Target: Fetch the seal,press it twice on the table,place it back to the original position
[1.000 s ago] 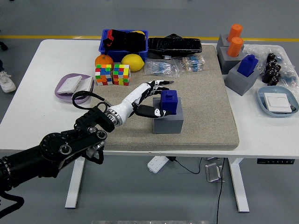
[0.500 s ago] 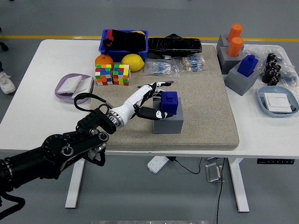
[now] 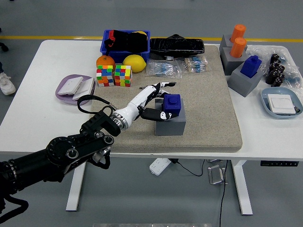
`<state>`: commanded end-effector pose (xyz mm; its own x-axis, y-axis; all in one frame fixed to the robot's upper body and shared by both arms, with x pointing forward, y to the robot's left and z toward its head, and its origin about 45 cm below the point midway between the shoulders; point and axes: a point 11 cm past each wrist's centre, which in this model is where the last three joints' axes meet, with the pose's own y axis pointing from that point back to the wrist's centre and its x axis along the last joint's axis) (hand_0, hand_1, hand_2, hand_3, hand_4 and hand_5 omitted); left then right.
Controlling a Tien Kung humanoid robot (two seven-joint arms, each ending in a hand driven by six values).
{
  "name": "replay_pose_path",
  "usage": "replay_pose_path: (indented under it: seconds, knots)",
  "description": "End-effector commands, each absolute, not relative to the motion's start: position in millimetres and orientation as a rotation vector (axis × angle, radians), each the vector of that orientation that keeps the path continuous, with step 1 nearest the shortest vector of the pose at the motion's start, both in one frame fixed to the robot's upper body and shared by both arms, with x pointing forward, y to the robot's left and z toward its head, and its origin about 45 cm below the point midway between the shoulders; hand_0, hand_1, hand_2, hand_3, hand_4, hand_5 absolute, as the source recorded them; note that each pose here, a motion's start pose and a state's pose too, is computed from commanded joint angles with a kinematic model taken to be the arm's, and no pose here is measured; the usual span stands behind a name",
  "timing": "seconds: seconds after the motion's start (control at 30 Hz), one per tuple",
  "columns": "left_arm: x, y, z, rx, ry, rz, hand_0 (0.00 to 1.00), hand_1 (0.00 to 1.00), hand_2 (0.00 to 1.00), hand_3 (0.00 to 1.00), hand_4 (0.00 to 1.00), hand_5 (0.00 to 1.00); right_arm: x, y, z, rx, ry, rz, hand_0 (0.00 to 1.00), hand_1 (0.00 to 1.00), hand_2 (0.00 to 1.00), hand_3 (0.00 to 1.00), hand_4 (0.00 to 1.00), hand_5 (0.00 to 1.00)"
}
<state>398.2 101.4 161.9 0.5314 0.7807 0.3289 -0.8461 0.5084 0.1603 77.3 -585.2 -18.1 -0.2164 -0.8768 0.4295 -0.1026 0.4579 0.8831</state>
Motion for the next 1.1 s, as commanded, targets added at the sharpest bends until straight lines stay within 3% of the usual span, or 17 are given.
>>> replay_pose_path:
  seconds: [0.47, 0.5, 0.67, 0.7, 1.1]
  knots:
    - [400, 101, 163, 0.312, -0.249, 1.016, 0.869, 0.661, 0.560, 0.844, 0.709, 0.002, 78, -586, -17, 0.861, -1.646, -0.903, 0.882, 0.748, 0.735, 0.756, 0.849, 0.533]
    - [400, 101, 163, 0.310, -0.252, 1.019, 0.852, 0.606, 0.523, 0.839, 0.644, 0.002, 78, -586, -17, 0.860, -1.646, -0.903, 0.882, 0.747, 0.735, 0.756, 0.848, 0.534]
    - [401, 102, 165, 0.293, -0.265, 1.039, 0.852, 0.606, 0.523, 0.839, 0.644, 0.002, 78, -586, -17, 0.859, -1.646, -0.903, 0.882, 0.747, 0.735, 0.756, 0.848, 0.534]
    - [401, 102, 165, 0.288, -0.268, 1.044, 0.839, 0.560, 0.495, 0.824, 0.578, 0.002, 78, -586, -17, 0.860, -1.646, -0.902, 0.882, 0.747, 0.733, 0.756, 0.848, 0.534]
    - [409, 106, 180, 0.244, -0.275, 1.074, 0.836, 0.546, 0.487, 0.819, 0.579, 0.002, 78, -586, -17, 0.858, -1.652, -0.902, 0.882, 0.746, 0.731, 0.755, 0.848, 0.534]
